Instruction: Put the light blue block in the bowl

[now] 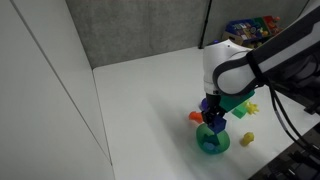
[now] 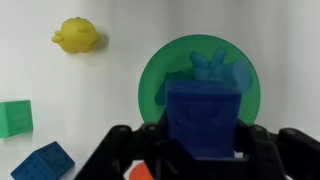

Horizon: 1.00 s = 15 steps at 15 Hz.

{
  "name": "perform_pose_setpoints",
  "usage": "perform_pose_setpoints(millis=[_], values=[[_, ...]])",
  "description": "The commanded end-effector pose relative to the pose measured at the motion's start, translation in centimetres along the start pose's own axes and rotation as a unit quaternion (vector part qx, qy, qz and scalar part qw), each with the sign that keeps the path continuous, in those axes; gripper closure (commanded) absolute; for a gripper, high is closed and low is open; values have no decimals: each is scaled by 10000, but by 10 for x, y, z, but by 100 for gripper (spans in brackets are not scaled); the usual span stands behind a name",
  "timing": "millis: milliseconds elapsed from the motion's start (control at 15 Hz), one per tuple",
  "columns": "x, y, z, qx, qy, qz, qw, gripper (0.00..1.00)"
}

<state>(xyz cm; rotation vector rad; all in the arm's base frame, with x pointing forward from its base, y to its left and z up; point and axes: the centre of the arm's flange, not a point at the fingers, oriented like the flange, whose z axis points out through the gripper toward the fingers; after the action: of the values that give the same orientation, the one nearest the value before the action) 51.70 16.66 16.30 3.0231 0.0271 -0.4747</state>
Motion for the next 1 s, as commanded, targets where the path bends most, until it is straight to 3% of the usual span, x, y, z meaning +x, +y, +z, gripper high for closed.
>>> perform_pose_setpoints(millis=[0,467,933], values=[[8,-4,21,-128,42,-3,9999,76],[23,-15,60,-235,-107,-125,9996,76],[59,-18,67,-351,-16,-86,9993,76]])
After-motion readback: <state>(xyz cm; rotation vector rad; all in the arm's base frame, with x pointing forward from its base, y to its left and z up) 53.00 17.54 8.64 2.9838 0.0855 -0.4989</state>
